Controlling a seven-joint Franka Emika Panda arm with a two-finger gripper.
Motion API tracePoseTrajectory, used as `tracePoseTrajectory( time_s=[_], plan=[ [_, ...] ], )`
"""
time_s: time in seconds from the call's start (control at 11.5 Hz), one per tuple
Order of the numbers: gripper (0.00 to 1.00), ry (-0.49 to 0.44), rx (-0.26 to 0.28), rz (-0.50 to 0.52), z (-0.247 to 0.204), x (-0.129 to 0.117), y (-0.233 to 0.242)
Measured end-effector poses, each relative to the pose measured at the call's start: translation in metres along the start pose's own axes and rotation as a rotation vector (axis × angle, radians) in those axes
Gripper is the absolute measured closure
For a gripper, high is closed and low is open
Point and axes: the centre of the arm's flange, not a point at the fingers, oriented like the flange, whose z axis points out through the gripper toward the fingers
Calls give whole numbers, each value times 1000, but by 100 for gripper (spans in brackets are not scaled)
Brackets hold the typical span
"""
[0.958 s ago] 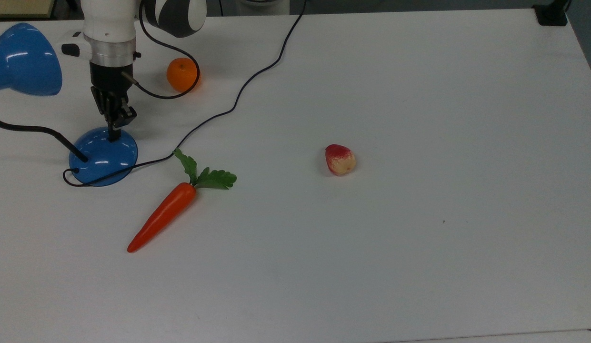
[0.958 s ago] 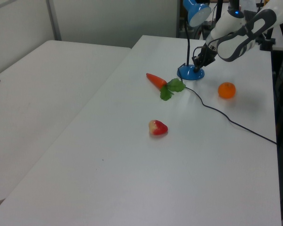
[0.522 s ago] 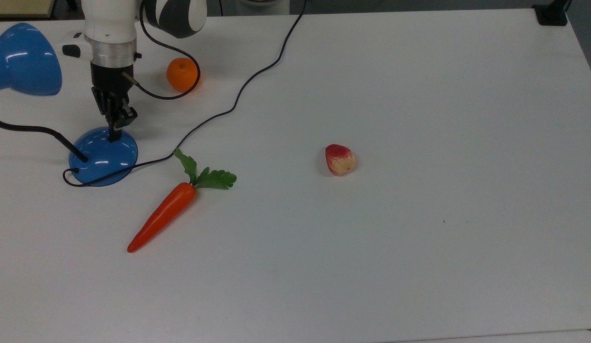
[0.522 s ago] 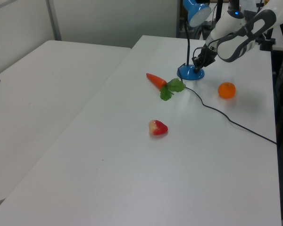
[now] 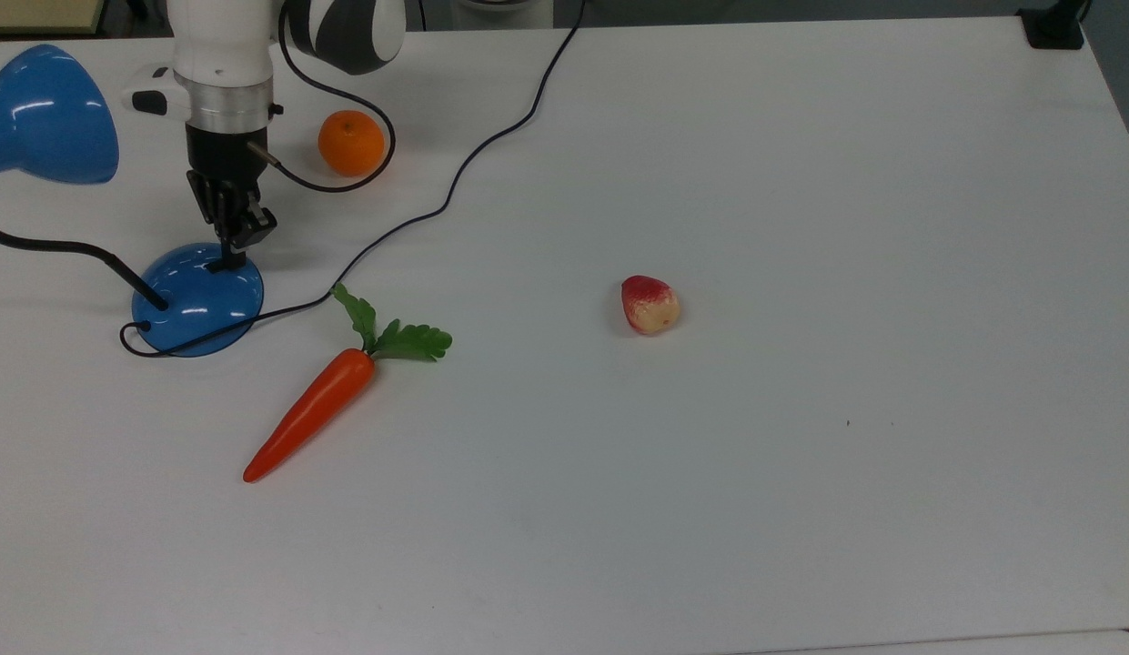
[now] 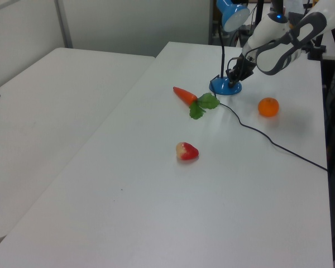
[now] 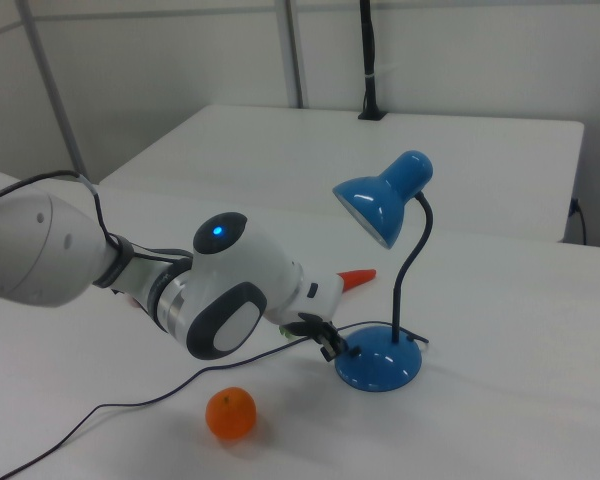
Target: Turn off lamp
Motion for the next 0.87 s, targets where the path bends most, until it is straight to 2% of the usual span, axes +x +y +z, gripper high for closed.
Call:
tracePoseTrajectory(
  time_s=[0.17, 0.35, 0.7, 0.87],
  plan=[
    [99, -81, -20, -23, -18, -2, -10],
    [99, -192, -50, -82, -61, 1, -12],
    [99, -371, -51, -327, -132, 2, -29],
    [97, -493, -48, -462, -171, 14, -51]
  ],
)
